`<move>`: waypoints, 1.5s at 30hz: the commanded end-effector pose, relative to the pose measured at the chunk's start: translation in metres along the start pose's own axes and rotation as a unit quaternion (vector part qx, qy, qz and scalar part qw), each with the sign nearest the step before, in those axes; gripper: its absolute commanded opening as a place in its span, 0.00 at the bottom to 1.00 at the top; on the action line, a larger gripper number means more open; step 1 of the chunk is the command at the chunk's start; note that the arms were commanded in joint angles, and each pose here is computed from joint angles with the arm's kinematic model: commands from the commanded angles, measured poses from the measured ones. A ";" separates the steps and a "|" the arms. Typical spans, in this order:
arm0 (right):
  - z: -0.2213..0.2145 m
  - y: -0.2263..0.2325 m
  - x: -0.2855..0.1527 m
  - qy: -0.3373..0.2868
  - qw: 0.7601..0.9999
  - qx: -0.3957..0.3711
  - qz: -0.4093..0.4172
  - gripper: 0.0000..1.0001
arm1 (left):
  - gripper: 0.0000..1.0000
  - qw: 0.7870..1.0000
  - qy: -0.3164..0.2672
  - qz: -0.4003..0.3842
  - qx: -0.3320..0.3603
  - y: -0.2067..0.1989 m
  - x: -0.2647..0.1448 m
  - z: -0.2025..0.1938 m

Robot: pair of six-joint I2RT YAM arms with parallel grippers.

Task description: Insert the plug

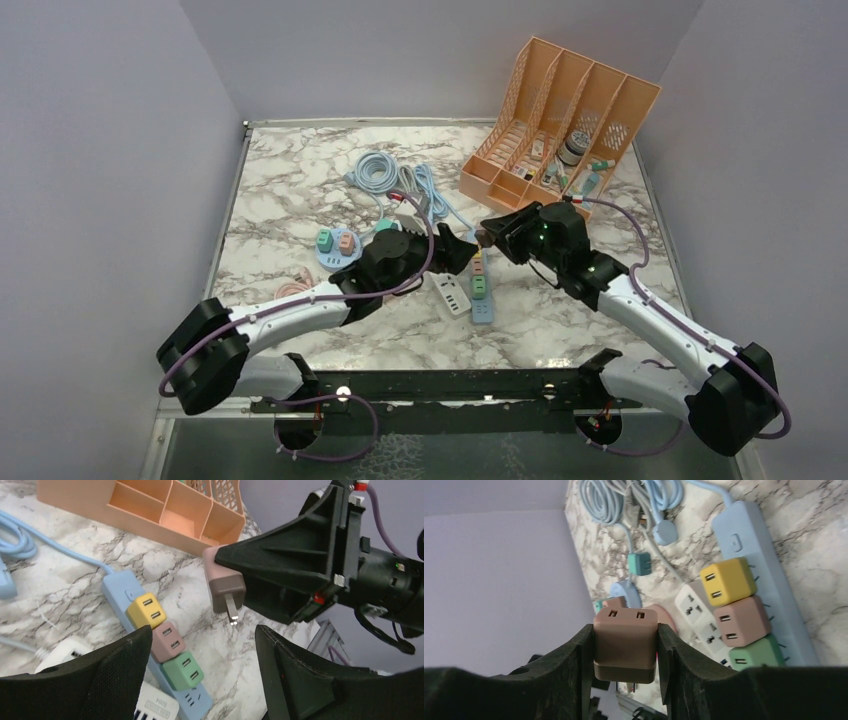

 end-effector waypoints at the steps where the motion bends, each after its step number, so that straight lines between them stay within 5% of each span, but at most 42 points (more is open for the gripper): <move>1: 0.001 0.022 -0.013 0.013 0.997 0.053 0.052 0.32 | 0.77 0.997 -0.066 -0.039 -0.011 -0.028 0.023 0.025; 9: -0.005 0.023 -0.016 0.033 0.995 0.069 0.062 0.32 | 0.70 0.996 -0.068 -0.061 -0.014 -0.043 0.043 0.021; 18: -0.010 0.018 -0.013 0.045 0.995 0.069 0.061 0.34 | 0.28 0.996 -0.082 -0.031 -0.017 -0.031 0.049 0.019; 21: -0.010 0.019 -0.014 0.045 0.996 0.048 0.066 0.47 | 0.17 0.996 -0.078 -0.032 -0.010 -0.029 0.048 0.016; 24: -0.007 0.018 -0.015 0.034 0.998 0.007 0.057 0.77 | 0.13 0.996 -0.075 -0.037 0.004 -0.030 0.045 0.016; 30: 0.007 0.024 -0.031 -0.004 0.993 -0.096 0.074 0.82 | 0.13 0.996 -0.042 -0.075 0.019 -0.032 0.029 0.015; 38: 0.012 0.053 -0.078 -0.032 0.941 -0.272 0.200 0.82 | 0.12 0.991 0.032 -0.131 -0.005 -0.032 0.002 0.012; 45: -0.008 0.049 -0.104 0.011 0.876 -0.399 0.271 0.81 | 0.12 0.980 0.072 -0.183 -0.018 -0.045 -0.026 0.023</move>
Point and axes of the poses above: each gripper's point midway between its finger pads, its own x axis out along the fingers, its own y axis along the line the jaws close on, z = x × y, the point moved 4 cm from there along -x, back along the fingers, and after that the axes turned 5 degrees about -x, right-handed, at the moved point
